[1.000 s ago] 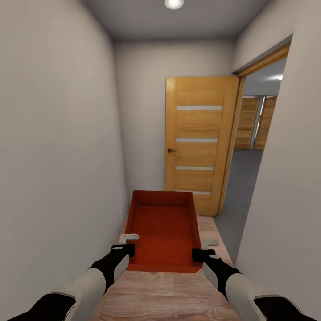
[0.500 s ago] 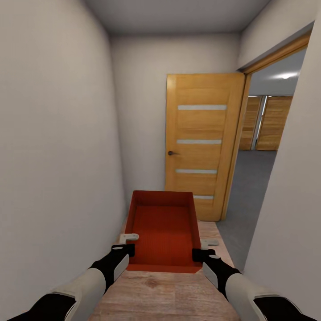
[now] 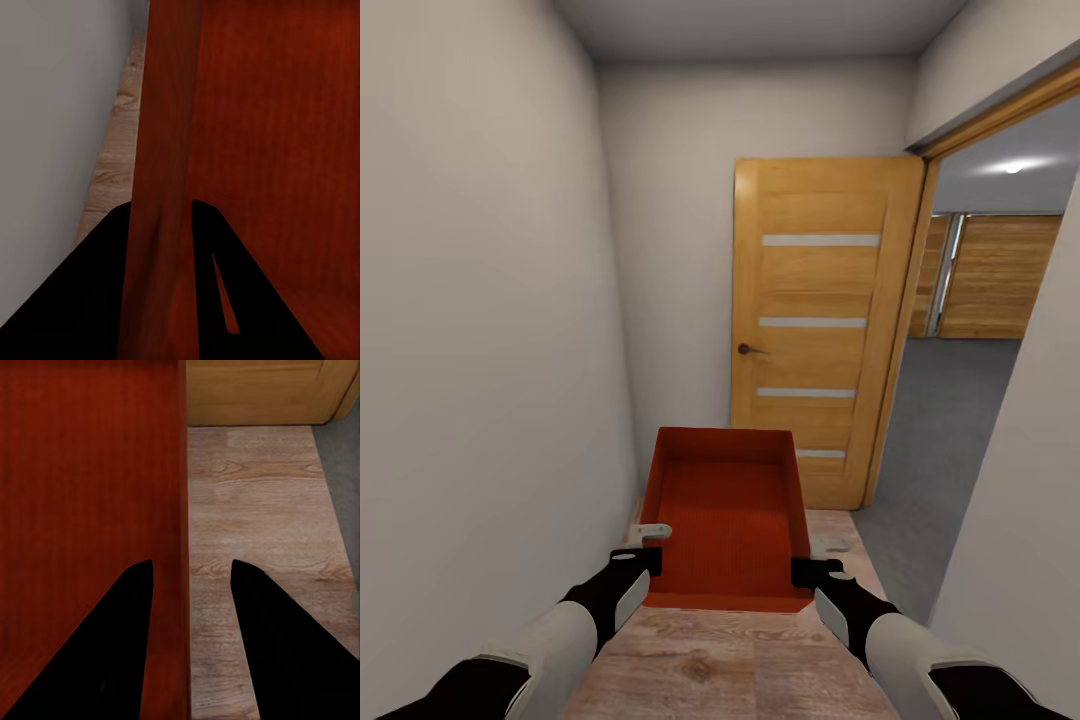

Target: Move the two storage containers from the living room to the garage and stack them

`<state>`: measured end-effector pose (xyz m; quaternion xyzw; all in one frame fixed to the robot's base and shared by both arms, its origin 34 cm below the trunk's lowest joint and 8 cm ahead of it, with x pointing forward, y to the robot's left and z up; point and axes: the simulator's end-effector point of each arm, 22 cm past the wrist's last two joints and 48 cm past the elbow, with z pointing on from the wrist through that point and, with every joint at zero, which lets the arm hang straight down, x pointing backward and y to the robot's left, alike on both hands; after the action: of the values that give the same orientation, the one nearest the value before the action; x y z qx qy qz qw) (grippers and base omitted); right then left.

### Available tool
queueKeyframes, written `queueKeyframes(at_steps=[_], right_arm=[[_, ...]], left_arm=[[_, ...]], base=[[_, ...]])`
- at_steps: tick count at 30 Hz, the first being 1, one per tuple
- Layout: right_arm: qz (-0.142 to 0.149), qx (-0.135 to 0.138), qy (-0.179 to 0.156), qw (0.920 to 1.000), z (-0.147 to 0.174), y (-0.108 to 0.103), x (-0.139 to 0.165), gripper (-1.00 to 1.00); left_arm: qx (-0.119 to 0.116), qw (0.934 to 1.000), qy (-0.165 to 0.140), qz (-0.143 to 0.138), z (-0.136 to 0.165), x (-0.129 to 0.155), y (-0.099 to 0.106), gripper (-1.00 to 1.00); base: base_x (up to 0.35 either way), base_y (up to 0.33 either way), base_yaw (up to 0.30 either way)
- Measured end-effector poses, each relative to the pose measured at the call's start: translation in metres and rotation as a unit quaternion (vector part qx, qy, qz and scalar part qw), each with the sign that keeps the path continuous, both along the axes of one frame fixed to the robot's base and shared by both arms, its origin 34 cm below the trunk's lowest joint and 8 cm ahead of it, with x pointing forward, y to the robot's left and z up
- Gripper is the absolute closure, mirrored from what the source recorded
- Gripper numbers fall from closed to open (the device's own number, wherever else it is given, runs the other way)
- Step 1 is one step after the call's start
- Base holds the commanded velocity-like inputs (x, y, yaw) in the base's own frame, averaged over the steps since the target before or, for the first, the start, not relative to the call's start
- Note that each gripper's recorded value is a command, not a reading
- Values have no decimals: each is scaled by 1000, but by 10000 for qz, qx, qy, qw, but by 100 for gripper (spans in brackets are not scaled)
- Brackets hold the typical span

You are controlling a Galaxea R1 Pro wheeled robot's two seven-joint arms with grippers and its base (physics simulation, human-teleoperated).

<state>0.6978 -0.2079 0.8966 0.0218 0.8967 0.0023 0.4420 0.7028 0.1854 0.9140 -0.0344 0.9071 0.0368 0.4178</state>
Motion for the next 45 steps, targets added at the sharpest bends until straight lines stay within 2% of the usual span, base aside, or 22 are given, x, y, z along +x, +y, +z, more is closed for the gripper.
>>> queueKeyframes(at_steps=[45], right_arm=[[1, -3, 11, 10000, 0, -1, 0, 100]], left_arm=[[6, 10000, 15, 1, 0, -1, -1, 100]], base=[[322, 0, -2]])
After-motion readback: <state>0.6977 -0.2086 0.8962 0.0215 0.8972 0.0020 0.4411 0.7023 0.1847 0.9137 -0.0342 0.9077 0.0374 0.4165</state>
